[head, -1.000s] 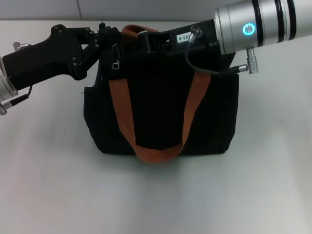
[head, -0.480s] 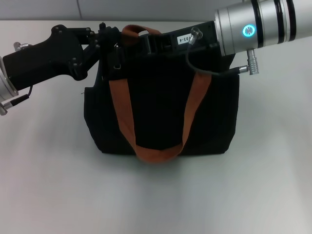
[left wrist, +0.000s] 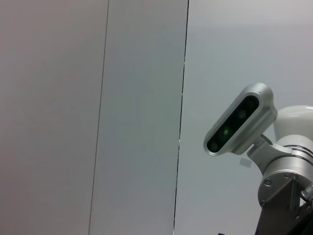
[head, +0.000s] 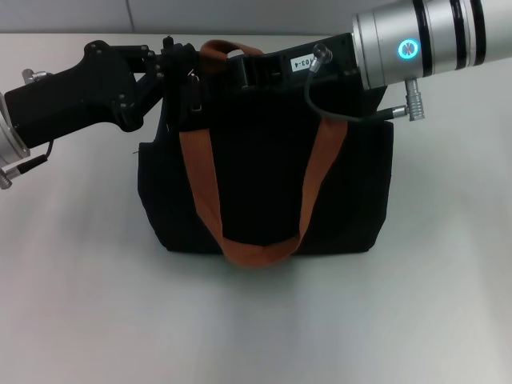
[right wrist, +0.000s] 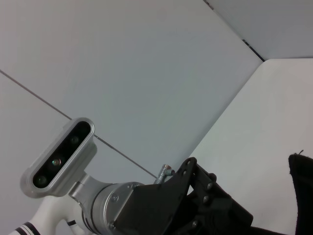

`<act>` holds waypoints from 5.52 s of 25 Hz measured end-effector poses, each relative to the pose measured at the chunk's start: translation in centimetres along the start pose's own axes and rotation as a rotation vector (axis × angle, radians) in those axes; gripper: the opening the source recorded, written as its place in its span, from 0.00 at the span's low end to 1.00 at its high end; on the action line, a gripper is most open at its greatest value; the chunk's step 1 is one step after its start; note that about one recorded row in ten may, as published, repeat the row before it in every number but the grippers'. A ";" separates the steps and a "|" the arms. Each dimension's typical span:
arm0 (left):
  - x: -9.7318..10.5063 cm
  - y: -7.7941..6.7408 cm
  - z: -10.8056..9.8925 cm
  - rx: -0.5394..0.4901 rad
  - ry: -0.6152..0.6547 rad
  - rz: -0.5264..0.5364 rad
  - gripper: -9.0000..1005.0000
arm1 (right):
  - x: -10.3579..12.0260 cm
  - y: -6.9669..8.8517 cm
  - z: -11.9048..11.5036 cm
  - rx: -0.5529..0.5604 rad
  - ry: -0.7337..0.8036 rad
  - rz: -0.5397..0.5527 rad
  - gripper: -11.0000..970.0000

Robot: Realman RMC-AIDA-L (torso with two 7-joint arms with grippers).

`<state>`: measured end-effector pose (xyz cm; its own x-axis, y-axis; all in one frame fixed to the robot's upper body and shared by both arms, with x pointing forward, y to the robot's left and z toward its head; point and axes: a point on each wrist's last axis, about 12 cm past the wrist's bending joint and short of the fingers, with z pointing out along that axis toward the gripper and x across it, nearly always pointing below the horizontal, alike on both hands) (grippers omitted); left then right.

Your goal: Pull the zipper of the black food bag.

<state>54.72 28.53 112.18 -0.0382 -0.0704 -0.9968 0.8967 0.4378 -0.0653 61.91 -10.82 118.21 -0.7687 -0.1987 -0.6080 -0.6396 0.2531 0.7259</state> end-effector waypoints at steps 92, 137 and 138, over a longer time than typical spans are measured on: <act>0.6 -0.3 -2.7 -0.071 -0.015 -0.013 0.04 | 3.8 -1.3 -11.8 0.332 -0.119 0.039 0.01; 1.6 -1.0 -3.1 -0.060 0.013 -0.055 0.04 | 23.6 -3.2 -12.2 0.018 -0.263 -0.714 0.84; 1.6 -1.0 -3.2 -0.062 0.014 -0.059 0.04 | 23.7 -3.2 -12.2 0.020 -0.264 -0.712 0.84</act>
<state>52.34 30.79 110.48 -0.0969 -0.0852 -0.9916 0.8638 0.4877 -0.1264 45.66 -27.84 105.41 -0.1408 -0.0879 -0.9861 -0.9782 0.1658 0.1249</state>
